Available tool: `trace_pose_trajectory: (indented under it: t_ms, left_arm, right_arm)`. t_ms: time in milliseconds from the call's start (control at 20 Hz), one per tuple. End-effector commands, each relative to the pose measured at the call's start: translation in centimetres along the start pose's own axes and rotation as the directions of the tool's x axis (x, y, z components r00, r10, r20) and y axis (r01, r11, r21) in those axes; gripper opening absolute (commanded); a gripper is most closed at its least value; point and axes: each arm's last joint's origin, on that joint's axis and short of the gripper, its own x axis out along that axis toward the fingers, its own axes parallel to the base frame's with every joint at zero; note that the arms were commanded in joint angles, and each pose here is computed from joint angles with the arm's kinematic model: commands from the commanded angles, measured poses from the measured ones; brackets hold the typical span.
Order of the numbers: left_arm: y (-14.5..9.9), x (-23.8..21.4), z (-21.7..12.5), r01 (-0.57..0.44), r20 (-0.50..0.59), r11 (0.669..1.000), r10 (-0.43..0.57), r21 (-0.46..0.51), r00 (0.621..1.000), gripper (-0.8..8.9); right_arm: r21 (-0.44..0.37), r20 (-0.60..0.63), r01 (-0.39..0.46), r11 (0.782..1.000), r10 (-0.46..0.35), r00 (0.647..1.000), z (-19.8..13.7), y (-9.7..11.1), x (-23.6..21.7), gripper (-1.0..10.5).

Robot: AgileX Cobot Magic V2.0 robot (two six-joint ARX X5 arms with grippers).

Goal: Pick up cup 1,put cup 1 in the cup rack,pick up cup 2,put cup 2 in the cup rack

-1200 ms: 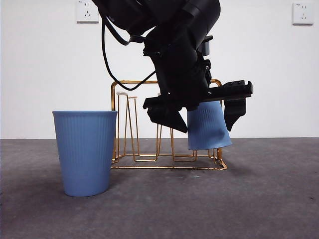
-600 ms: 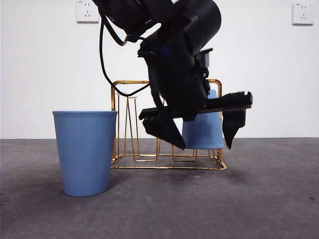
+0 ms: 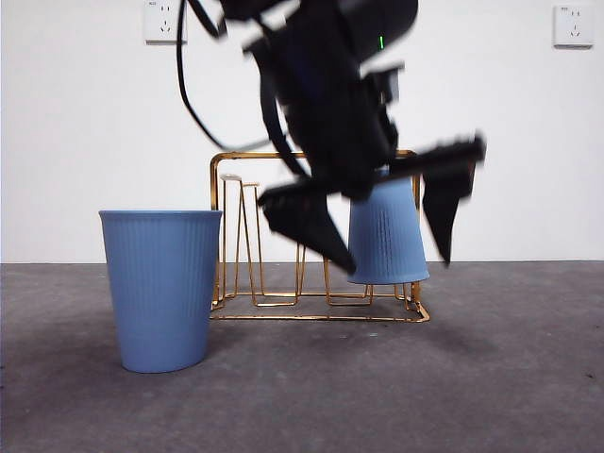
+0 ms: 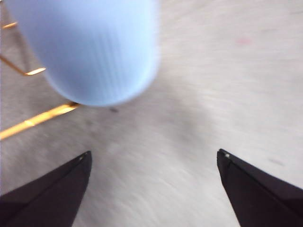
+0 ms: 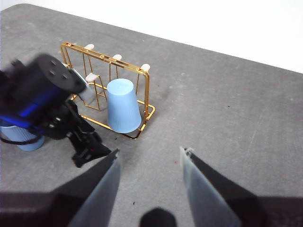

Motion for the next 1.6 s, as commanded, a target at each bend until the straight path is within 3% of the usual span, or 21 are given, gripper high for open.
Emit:
trace_pose_trajectory:
  t_ms: [50,400,800,900,1150,1350,1600]
  left_arm:
    - [-0.8,-2.3,0.4,0.048,0.016,0.999,-0.048,0.006,0.999,4.4]
    - [-2.1,-10.9,1.9,0.215,0.165,0.975,-0.22,0.051,0.961,4.4]
    - [-0.4,-22.8,1.3,0.262,0.353,0.95,-0.306,0.167,0.884,4.38]
    - [0.6,-25.6,0.6,0.225,0.407,0.959,-0.278,0.174,0.87,4.38]
    - [5.0,-33.7,-3.6,0.069,0.536,0.994,-0.105,0.087,0.837,4.38]
    - [7.3,-36.7,-6.6,0.011,0.546,0.999,-0.037,0.052,0.837,4.37]
    - [8.8,-38.0,-8.6,-0.042,0.541,0.999,0.02,0.029,0.841,4.38]
  right_arm:
    - [-0.003,-0.002,-0.001,1.0,0.001,1.0,-0.1,0.1,0.2,2.2]
    - [0.022,-0.033,-0.022,1.0,0.022,0.999,0.3,0.4,1.1,2.2]
    - [0.043,-0.093,-0.201,0.979,0.204,0.975,2.2,2.2,4.8,2.2]
    - [0.05,-0.105,-0.253,0.966,0.257,0.961,2.9,2.9,6.2,2.2]
    - [0.112,-0.163,-0.417,0.902,0.431,0.888,5.0,5.9,13.8,2.2]
    - [0.204,-0.228,-0.49,0.848,0.528,0.818,5.0,9.0,21.5,2.2]
    - [0.224,-0.334,-0.505,0.833,0.553,0.764,2.5,13.4,28.5,2.3]
